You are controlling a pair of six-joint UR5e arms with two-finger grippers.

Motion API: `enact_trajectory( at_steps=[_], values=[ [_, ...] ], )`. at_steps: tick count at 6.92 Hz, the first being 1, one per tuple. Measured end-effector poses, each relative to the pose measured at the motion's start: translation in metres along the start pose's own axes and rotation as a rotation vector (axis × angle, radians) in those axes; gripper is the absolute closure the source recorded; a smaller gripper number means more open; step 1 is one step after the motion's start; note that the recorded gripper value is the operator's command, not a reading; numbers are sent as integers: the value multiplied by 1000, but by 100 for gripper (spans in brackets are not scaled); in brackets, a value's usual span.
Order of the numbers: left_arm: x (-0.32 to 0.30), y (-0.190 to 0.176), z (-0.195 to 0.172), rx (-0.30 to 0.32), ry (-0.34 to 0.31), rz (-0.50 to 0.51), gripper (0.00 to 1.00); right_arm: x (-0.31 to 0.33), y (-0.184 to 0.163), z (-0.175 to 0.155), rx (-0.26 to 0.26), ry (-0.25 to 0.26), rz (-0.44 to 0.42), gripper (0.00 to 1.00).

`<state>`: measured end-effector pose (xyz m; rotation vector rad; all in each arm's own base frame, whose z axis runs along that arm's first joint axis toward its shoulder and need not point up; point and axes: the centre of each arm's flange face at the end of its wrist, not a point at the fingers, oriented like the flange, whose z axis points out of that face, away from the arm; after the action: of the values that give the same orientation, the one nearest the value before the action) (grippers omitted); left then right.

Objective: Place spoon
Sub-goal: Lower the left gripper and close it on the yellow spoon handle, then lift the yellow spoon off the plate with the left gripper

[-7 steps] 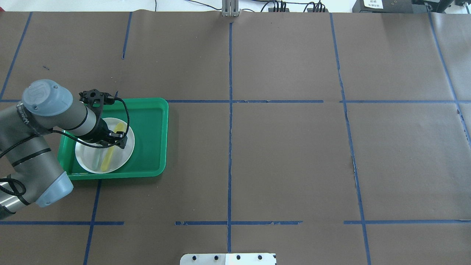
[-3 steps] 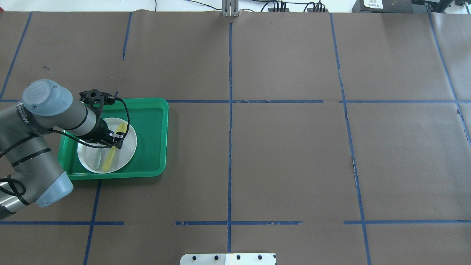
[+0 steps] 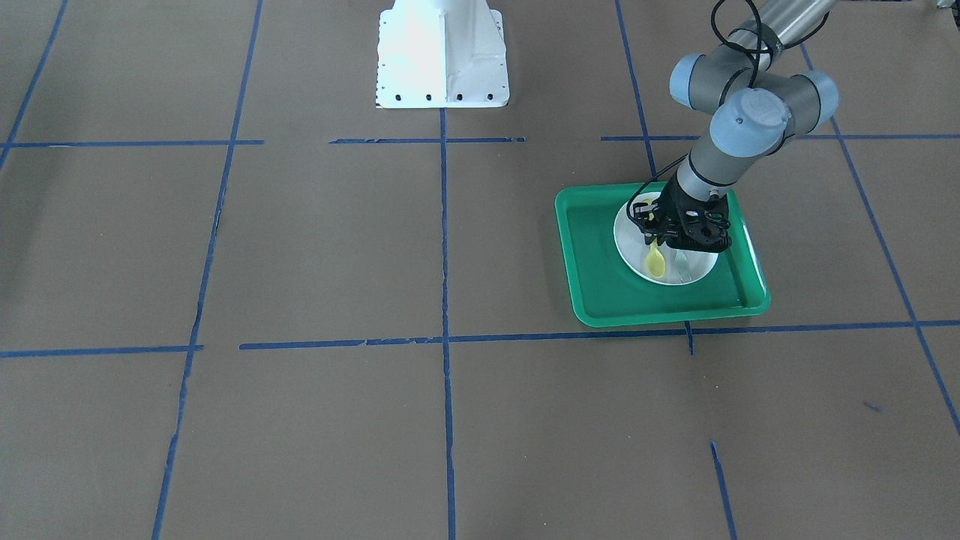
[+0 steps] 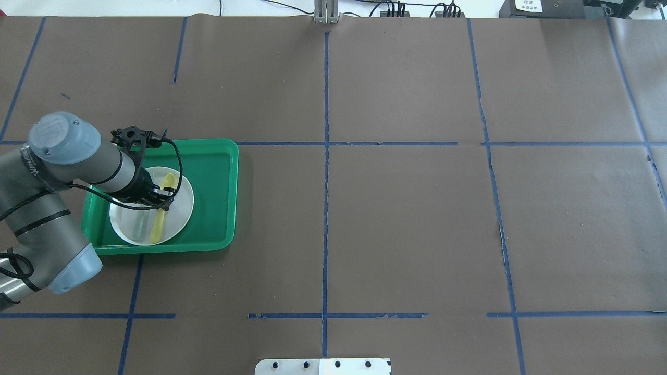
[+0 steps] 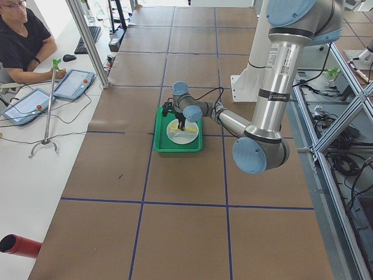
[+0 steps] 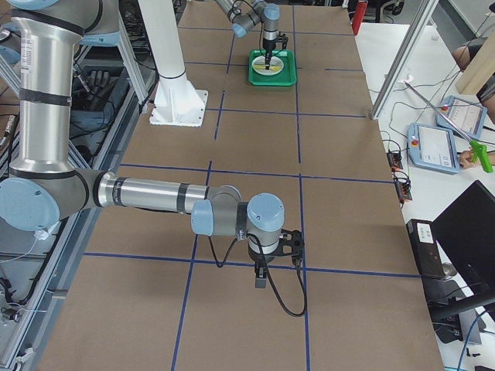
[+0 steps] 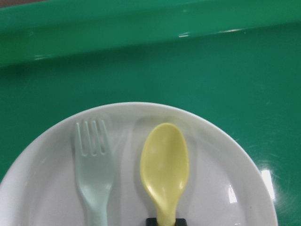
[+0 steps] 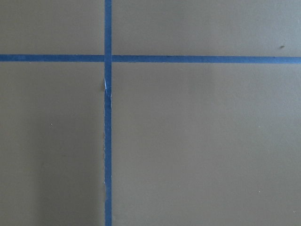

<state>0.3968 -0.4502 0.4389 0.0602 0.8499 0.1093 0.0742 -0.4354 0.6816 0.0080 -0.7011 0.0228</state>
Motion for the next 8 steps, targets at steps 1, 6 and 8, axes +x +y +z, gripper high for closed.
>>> enact_trajectory(
  at_steps=[1, 6, 8],
  values=[
    [3, 0, -9, 8, 9, 5, 100, 0, 0, 0, 0, 0, 0, 0],
    [25, -30, -98, 18, -2, -38, 100, 0, 0, 0, 0, 0, 0, 0],
    [64, -50, -95, -1, 37, -141, 100, 0, 0, 0, 0, 0, 0, 0]
  ],
)
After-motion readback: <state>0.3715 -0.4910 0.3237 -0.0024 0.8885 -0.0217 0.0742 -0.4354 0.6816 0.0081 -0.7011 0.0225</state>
